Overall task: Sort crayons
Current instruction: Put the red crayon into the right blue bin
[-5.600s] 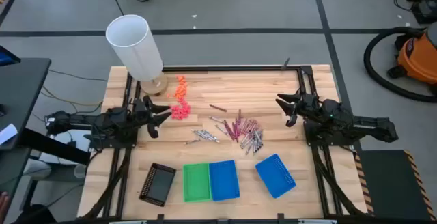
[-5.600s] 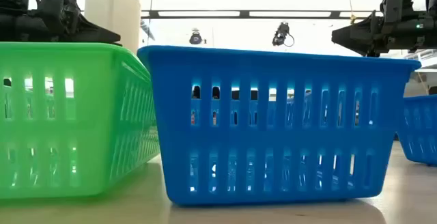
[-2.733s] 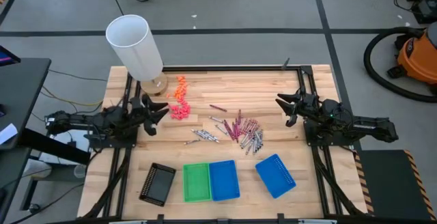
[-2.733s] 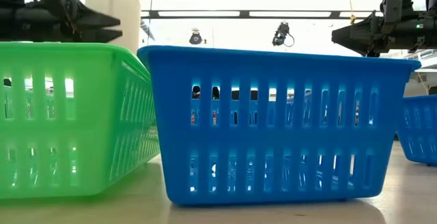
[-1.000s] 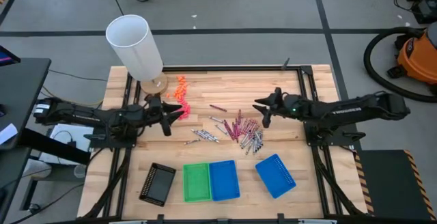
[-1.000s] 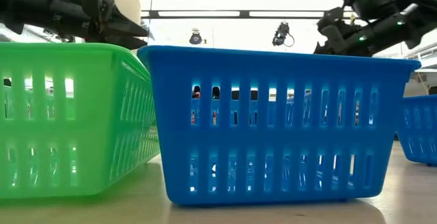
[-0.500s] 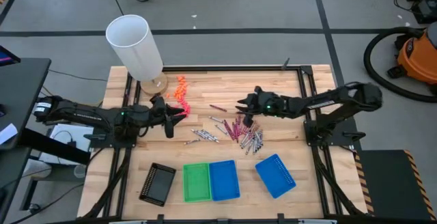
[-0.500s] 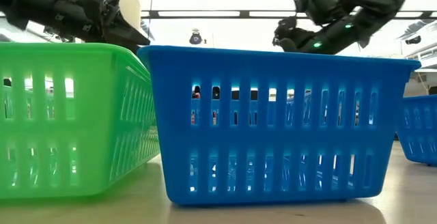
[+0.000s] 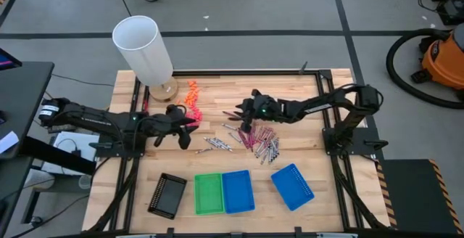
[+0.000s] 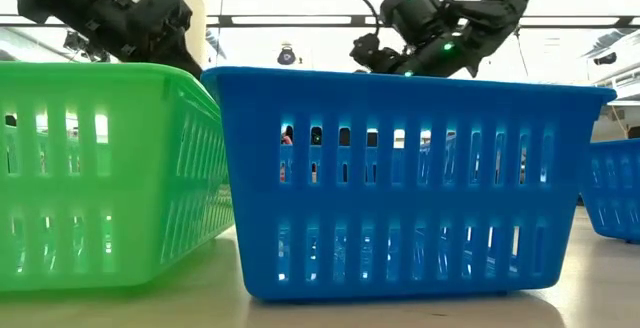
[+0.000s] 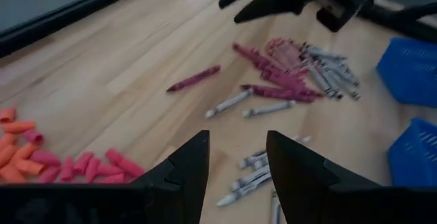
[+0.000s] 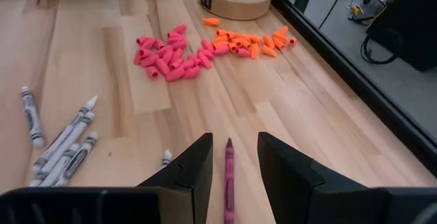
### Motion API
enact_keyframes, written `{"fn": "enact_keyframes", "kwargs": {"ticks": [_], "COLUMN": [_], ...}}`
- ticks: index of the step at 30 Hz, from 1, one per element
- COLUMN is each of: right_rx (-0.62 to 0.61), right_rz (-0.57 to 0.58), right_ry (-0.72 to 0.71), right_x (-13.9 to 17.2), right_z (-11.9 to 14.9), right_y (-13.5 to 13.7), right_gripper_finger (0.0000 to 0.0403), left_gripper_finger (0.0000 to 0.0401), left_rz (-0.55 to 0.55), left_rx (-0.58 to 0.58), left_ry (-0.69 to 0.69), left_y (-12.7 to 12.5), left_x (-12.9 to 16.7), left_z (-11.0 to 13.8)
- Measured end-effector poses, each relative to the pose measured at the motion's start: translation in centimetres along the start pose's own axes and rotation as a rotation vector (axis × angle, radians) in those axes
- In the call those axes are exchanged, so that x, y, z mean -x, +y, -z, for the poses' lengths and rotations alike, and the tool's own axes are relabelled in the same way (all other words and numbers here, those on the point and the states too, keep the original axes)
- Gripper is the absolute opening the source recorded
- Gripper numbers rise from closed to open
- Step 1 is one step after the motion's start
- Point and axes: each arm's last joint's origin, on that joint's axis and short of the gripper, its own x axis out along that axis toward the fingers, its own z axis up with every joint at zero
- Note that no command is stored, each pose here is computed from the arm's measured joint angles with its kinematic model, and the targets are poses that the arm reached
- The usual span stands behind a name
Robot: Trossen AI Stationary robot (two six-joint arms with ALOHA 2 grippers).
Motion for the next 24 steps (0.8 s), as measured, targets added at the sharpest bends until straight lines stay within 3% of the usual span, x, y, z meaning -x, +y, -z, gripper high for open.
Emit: {"fn": "enact_keyframes", "kwargs": {"ticks": [4,10,24], "right_rx": [0.019,0.024,-0.004], "right_rz": [-0.053,-0.041,-0.021], "right_ry": [0.034,0.102,0.222], "right_x": [-1.8,-4.0,-5.1], "right_z": [0.6,2.1,4.3], "right_y": [-0.2,-0.6,-1.4], "right_gripper_finger": [0.0136,0.0156,0.0135], "left_gripper_finger": [0.0155,0.0155,0.0155], "left_rz": [-0.018,-0.021,-0.021], "left_rx": [0.005,0.012,0.052], "left_ry": [0.037,0.042,0.041], "left_y": [0.2,0.2,0.2], "left_x": [0.0,0.0,0.0], "left_z": [0.4,0.4,0.4]}}
